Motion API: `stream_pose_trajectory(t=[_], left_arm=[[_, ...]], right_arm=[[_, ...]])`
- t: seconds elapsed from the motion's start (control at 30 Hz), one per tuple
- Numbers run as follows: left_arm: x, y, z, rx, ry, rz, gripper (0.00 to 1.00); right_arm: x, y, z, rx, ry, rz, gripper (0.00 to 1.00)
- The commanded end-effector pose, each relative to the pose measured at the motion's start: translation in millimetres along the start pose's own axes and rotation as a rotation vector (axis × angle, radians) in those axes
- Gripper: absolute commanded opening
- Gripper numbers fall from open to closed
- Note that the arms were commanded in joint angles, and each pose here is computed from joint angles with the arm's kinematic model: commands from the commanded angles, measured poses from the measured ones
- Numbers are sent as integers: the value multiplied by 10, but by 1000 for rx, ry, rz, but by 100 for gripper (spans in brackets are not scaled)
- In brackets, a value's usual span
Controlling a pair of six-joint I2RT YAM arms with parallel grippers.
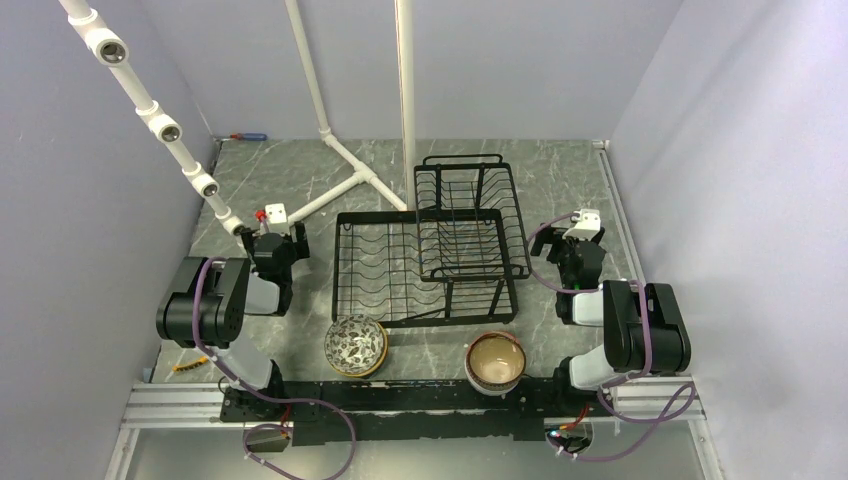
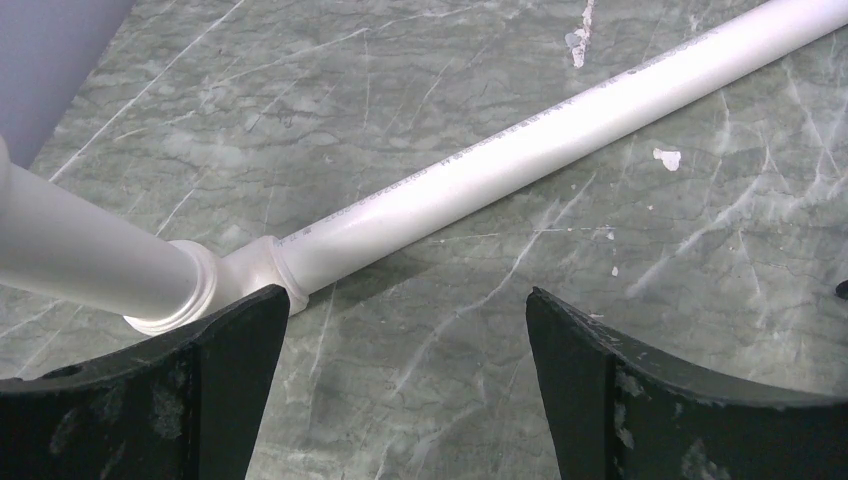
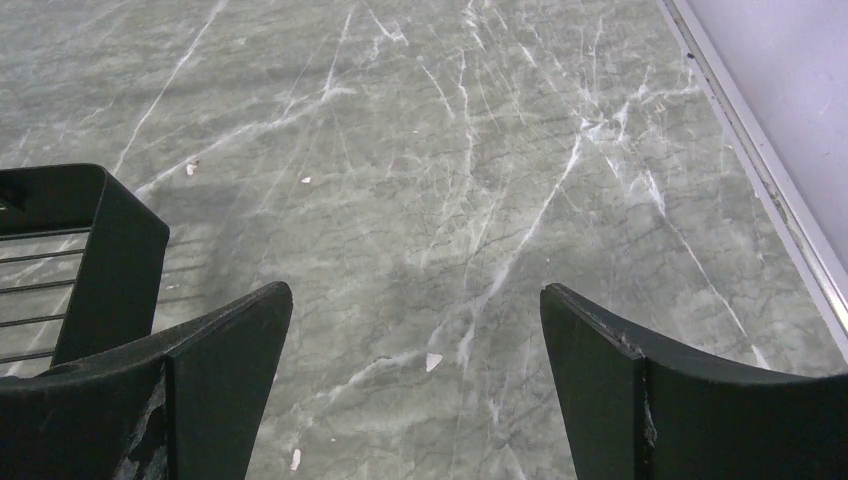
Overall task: Load the bowls into the dish rack
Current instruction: Adjust the dish rack at the center of the board.
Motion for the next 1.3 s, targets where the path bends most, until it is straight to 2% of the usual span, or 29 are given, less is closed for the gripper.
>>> stream_pose_trajectory(t=[0.0,0.3,0.47,0.53,0.7,0.97,1.07,1.13,1.27], left_arm=[[14,-121,26,-27,-19,-45,95],[-6,-136,20,-20,-10,-63,95],[-199,-362,-37,14,64,-126,95],[-287,-461,-125,11,131,-79,95],[-452,-636,-264,-107,203,107,95],[-664,-1278,-722,-238,481,116,95],[-731,-1496,-794,-312,517,145,95],[-825,-1571,-861,-303,575,184,95],[-1038,-1868,-1051,-302,755,106,95]], right_arm=[[26,-122,1,-10,0,-47,100],[29,-122,3,-10,0,-47,100],[-33,-243,66,-27,-35,-80,100],[-86,-338,50,-18,-19,-86,100],[-227,-541,21,6,9,-131,100],[-312,-909,-90,185,113,-179,100],[-297,-1041,-187,282,197,-158,100],[-280,-1122,-217,335,238,-120,100],[-266,-1376,-147,408,228,-89,100]])
Point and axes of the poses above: each gripper's point midway between its finger pads, its own x axis out along the fingers, its own z axis along the line the jaws close on, y = z × x, the point moved 1 cm from there along -x, back along the fingers, and after that the axes turned 1 degree about x, right-handed, at the moved point
